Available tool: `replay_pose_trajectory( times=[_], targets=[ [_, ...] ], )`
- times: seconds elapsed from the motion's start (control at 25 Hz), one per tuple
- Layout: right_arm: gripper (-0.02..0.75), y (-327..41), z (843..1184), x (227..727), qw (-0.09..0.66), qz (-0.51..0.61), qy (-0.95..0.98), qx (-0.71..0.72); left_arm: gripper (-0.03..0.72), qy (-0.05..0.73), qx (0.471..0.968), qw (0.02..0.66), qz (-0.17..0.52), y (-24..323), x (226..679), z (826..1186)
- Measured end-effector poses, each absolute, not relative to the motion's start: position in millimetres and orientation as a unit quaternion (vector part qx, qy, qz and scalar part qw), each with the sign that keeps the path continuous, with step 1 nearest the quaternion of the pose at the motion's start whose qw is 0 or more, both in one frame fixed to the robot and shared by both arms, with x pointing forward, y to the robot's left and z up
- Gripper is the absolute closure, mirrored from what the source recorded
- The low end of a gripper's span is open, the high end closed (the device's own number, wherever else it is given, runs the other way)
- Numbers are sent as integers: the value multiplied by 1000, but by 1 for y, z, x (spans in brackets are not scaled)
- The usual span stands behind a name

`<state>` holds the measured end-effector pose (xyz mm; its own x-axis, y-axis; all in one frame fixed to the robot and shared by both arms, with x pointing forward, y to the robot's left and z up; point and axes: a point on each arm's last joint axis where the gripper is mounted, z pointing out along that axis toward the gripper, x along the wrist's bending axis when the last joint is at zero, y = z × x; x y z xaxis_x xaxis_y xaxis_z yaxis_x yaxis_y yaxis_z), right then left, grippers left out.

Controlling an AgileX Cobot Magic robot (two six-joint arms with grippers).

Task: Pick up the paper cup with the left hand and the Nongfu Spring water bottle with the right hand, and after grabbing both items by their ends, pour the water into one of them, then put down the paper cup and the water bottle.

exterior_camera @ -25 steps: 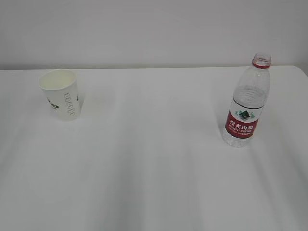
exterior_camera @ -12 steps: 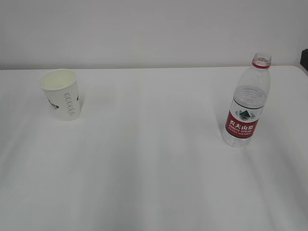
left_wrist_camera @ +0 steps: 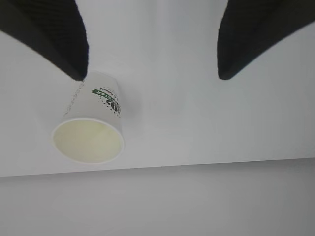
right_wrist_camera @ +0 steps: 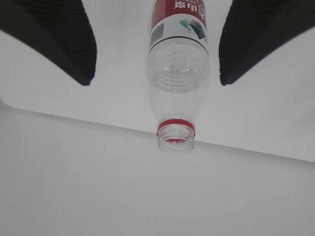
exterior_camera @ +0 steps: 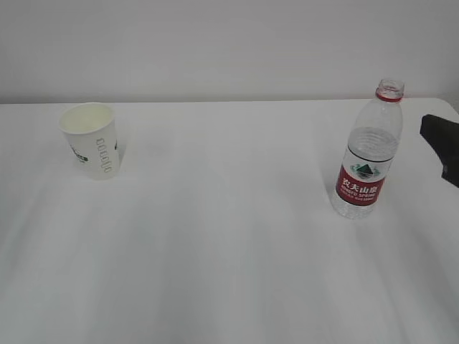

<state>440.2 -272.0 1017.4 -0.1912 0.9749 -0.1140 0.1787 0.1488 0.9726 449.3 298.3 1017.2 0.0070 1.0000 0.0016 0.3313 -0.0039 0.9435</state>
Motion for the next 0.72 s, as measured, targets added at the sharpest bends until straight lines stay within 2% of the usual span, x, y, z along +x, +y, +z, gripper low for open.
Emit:
replay_pose_trajectory(
  times=[0.24,0.6,0.72],
  targets=[
    [148,-270,989,436,420,467,622,467,102,551,577,433,419,290,447,997],
    [148,-270,958,414,407,479,621,468,102,532,632,442,351,256,433,949],
    [148,-270,952,408,408,489,616,464,102,527,635,450,341,253,419,932]
  ],
)
